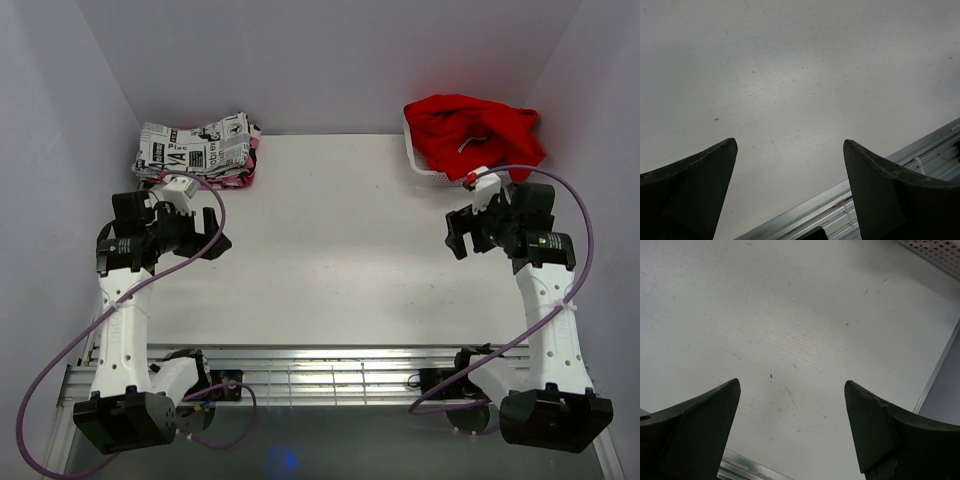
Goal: Fold and stack the trousers
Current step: Grab the trousers from the pile
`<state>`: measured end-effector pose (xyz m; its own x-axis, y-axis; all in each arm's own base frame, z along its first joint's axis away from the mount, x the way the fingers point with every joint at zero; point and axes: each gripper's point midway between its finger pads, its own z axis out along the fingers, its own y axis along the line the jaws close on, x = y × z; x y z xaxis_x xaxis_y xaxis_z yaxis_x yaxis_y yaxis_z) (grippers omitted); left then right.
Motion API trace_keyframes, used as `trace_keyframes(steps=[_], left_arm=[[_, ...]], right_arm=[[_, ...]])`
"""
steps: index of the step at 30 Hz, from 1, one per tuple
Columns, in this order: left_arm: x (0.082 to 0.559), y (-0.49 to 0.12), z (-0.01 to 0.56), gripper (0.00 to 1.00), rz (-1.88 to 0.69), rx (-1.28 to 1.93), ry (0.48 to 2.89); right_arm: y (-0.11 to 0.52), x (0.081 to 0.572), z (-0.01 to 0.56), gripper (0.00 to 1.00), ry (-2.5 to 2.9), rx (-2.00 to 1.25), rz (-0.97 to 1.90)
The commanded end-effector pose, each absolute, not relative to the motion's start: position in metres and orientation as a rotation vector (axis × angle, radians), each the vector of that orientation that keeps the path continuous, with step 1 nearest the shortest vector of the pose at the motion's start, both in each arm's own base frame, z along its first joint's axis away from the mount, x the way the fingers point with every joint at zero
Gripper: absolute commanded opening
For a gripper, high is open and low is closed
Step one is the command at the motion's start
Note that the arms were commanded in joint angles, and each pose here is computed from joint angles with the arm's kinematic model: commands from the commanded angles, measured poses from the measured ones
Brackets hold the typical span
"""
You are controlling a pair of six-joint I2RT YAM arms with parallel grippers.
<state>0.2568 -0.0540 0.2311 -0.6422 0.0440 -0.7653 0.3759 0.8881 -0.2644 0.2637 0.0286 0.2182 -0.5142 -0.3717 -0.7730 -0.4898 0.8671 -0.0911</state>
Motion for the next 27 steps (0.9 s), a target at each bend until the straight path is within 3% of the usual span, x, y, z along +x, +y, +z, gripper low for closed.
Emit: trace_keyframes(steps=[1,12,18,27], left_arm=[[0.257,-0.067,0.259,0.98,-0.592,0.345,2.148],[0.263,-0.090,0.284,0.98,-0.796,0.362,2.079],[0.268,-0.097,0.284,0.98,-0.880,0.350,2.081],[0.267,-0.098,0.266,0.98,-0.917,0.318,2.123]], right_arm=[[0.021,0.301,0.269,0.90,2.045,-0.627,0.083],[-0.010,0.446,0.399,0.90,1.666,-0.599,-0.209],[-0.009,0.538,0.379,0.90,1.638,-0.674,-0.182],[-0.012,0.631,0.334,0.90,1.609,-0.734,-0.207]])
